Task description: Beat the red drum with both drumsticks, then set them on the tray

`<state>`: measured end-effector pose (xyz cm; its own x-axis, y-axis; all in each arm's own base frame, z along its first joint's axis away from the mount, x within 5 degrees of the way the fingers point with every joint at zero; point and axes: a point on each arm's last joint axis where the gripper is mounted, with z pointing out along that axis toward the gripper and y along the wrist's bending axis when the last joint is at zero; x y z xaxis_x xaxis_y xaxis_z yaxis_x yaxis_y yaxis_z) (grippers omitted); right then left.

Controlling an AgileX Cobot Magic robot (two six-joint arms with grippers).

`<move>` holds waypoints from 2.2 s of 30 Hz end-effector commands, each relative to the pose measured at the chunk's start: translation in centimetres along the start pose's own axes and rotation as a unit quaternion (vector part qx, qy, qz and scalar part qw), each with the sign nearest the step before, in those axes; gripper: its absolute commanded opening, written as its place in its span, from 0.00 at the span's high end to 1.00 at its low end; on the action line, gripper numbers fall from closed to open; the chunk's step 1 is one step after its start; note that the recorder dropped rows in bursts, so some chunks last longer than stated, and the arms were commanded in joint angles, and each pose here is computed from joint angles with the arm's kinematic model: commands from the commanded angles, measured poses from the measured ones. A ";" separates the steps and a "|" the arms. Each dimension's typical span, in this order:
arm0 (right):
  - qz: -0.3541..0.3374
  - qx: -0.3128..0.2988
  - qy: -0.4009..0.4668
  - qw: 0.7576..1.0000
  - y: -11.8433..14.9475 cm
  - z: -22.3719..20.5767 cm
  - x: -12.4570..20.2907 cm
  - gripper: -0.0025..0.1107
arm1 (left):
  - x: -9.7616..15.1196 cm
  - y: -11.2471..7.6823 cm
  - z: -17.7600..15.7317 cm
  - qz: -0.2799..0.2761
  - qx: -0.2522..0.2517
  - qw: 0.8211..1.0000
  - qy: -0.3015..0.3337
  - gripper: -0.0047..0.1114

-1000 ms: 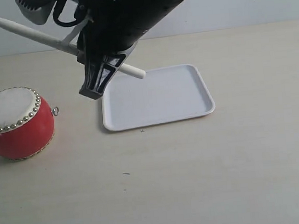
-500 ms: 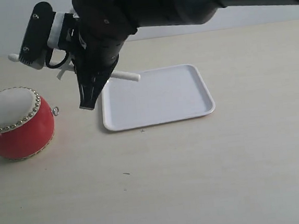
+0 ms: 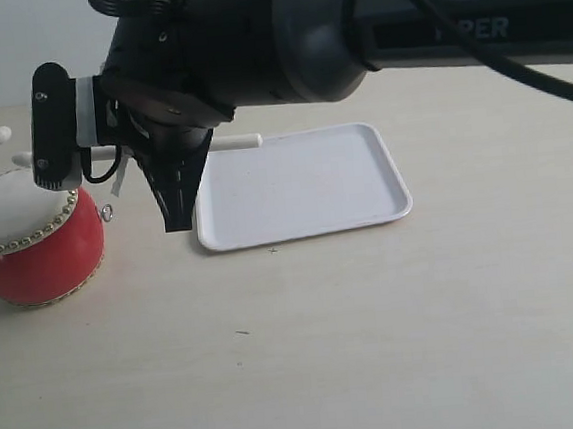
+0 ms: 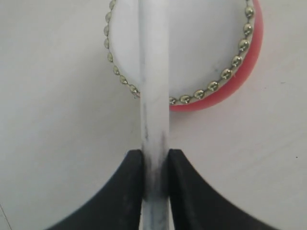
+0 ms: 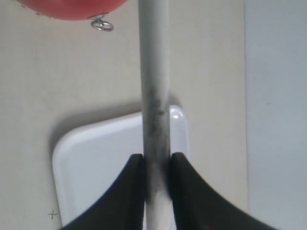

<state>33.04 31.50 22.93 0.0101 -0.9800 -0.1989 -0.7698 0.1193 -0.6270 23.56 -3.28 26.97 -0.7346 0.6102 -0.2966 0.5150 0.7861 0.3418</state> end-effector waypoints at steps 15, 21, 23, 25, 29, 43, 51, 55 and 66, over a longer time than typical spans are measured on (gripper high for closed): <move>0.004 0.024 0.020 1.000 -0.6 -0.2 0.2 0.98 | -0.4 -0.2 2.3 0.037 0.014 0.999 0.027 0.96; 0.022 0.035 0.035 0.999 -0.8 -0.2 0.5 0.98 | -0.5 -0.4 3.2 0.018 0.021 0.999 0.042 0.96; 0.022 0.035 0.035 0.999 -0.8 -0.2 0.5 0.98 | -0.5 -0.3 3.1 0.017 0.022 0.999 0.045 0.96; 0.026 0.036 0.035 0.998 -0.8 -0.2 0.5 0.98 | -0.8 0.0 2.5 0.012 0.021 0.998 0.054 0.96; 0.026 0.035 0.036 0.998 -0.8 -0.2 0.5 0.98 | -1.0 0.6 1.3 0.008 0.022 0.997 0.079 0.96; 0.019 0.044 0.029 0.998 -0.9 -0.2 0.4 0.98 | -1.2 -0.6 4.9 0.026 0.057 0.982 0.179 0.96; 0.033 0.009 0.025 0.999 0.4 1.3 0.1 0.98 | -3.0 -0.4 2.9 0.005 0.036 0.991 0.125 0.96; 0.011 -0.021 0.066 0.998 2.5 4.3 0.7 0.98 | -3.6 0.7 -0.4 -0.013 0.015 0.997 0.080 0.96; 0.056 0.024 0.059 0.996 -0.8 1.5 -0.3 0.98 | -2.5 0.9 -1.8 -0.010 -0.001 0.996 0.084 0.96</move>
<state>34.43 32.15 18.71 -0.1291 -0.9826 -0.1337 -0.7745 0.1841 -0.6051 25.13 -4.27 30.76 -0.7949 0.5716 -0.2035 0.4889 0.8020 0.3433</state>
